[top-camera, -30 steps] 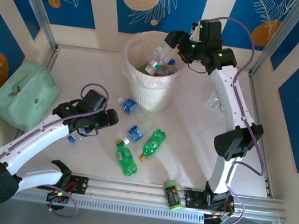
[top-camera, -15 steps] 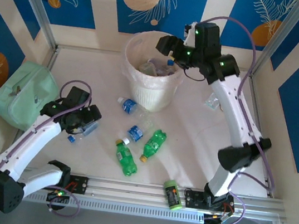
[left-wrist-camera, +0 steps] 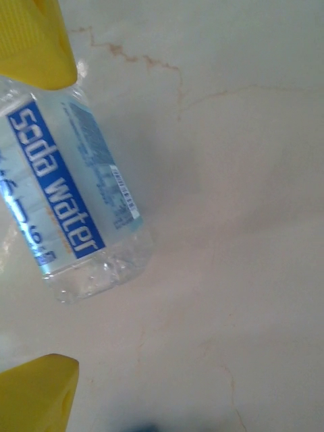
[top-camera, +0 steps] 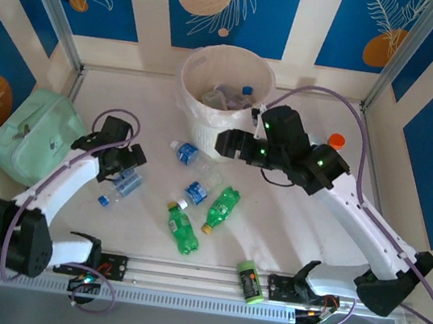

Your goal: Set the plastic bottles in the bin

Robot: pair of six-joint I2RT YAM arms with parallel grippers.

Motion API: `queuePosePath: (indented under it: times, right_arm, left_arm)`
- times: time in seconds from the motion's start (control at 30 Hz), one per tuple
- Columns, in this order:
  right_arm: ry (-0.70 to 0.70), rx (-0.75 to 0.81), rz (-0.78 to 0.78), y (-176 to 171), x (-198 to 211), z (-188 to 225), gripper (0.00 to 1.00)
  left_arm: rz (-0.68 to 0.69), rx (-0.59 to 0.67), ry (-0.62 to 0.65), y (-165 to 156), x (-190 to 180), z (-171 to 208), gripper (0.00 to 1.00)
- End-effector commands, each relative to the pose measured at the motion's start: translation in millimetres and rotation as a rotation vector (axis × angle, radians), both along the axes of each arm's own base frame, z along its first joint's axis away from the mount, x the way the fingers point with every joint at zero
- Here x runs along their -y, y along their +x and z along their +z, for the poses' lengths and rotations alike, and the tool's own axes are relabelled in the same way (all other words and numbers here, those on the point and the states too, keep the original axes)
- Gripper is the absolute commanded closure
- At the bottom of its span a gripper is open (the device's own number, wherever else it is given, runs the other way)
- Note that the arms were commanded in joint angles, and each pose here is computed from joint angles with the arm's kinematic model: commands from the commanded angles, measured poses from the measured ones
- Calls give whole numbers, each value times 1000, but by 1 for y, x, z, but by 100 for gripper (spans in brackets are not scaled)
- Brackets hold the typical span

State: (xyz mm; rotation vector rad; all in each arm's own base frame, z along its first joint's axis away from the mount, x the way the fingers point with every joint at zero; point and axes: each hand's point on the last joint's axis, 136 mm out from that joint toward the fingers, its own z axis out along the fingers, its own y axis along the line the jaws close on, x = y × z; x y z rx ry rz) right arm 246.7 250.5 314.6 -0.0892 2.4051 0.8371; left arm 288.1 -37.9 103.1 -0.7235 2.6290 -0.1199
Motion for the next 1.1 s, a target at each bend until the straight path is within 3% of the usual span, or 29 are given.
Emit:
queuePosePath:
  times: [0.0, 0.23, 0.8, 1.07]
  right_arm:
    - [8, 22, -78, -10, 25, 5, 16]
    - [28, 16, -115, -16, 37, 1, 15]
    - [38, -32, -139, -11, 44, -10, 15]
    - [43, -58, -138, -10, 40, -17, 15]
  left_arm:
    - [-74, 1, 26, 16, 2, 1, 0]
    - [-141, -25, 30, 19, 7, -10, 0]
    - [-282, -161, -46, -39, 30, -35, 0]
    - [-333, -218, -28, -47, 41, -47, 7]
